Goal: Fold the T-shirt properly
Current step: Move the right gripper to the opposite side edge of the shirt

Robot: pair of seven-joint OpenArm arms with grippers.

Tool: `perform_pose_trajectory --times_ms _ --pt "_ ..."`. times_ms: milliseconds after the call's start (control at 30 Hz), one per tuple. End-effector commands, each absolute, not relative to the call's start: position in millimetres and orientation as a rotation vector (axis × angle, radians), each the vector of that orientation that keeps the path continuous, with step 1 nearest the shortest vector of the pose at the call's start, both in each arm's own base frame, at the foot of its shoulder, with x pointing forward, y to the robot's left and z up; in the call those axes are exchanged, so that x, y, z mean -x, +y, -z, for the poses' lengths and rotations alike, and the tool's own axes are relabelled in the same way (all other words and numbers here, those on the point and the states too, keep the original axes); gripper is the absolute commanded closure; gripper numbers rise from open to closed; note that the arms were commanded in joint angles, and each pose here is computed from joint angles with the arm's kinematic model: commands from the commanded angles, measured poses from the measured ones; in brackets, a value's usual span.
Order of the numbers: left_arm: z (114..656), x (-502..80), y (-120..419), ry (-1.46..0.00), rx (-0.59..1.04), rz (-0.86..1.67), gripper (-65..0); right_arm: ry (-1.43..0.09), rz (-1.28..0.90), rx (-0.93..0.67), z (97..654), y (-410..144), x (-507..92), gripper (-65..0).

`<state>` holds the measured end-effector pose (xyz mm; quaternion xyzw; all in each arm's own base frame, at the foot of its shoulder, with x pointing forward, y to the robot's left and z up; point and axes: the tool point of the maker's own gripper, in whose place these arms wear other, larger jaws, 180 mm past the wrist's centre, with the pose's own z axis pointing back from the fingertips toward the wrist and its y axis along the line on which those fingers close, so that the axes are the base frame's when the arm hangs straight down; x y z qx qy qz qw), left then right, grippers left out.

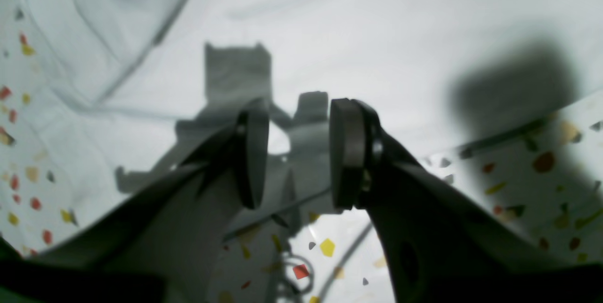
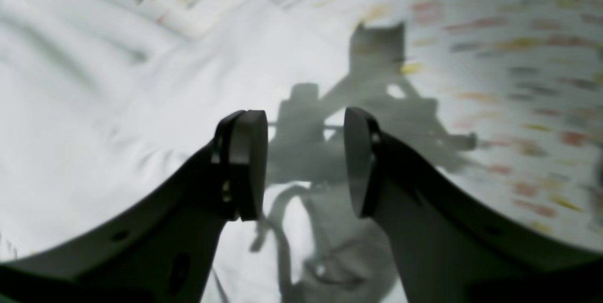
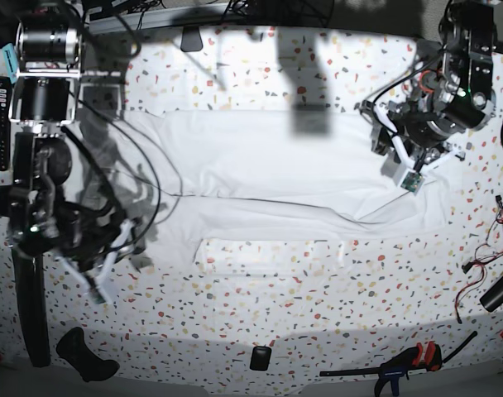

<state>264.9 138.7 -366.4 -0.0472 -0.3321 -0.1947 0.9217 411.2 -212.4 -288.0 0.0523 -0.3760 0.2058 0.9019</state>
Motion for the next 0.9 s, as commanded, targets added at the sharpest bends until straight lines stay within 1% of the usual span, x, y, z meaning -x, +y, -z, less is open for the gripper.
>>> perform_pose_trajectory --times_ms 0,100,200,300,433,600,700,867 --pt "353.9 -271.9 139.0 -0.727 0.090 0.407 -21.3 -0.872 -0.402 -0.076 256.8 -225.6 -427.3 -26.8" --pt "350.5 -273.7 137.6 -0.744 0.092 0.409 -21.3 -0.904 -0.298 -0.020 244.0 -262.5 -436.7 -26.0" --pt "350.5 -273.6 137.6 -0.744 0.093 0.409 -21.3 -0.900 -0.185 -0.070 251.8 -285.2 -445.7 -26.0" --pt "350.5 -273.6 137.7 -0.744 0.092 0.409 -21.3 -0.829 -0.102 -0.131 271.4 -298.4 -454.9 -26.0" --pt "350.5 -273.6 137.7 -0.744 0.092 0.409 -21.3 -0.738 -0.007 -0.214 290.6 -307.2 -465.3 -26.0" --pt "350.5 -273.6 137.6 -0.744 0.093 0.409 -21.3 -0.739 0.027 -0.172 287.9 -322.6 -483.4 -26.0" --pt "350.4 -273.6 137.0 -0.745 0.097 0.408 -21.3 -0.726 0.040 -0.196 291.1 -319.5 -485.7 -26.0" --pt "348.6 -272.1 128.2 -0.749 0.157 0.395 -21.3 -0.690 0.066 -0.229 310.3 -315.9 -480.3 -26.0"
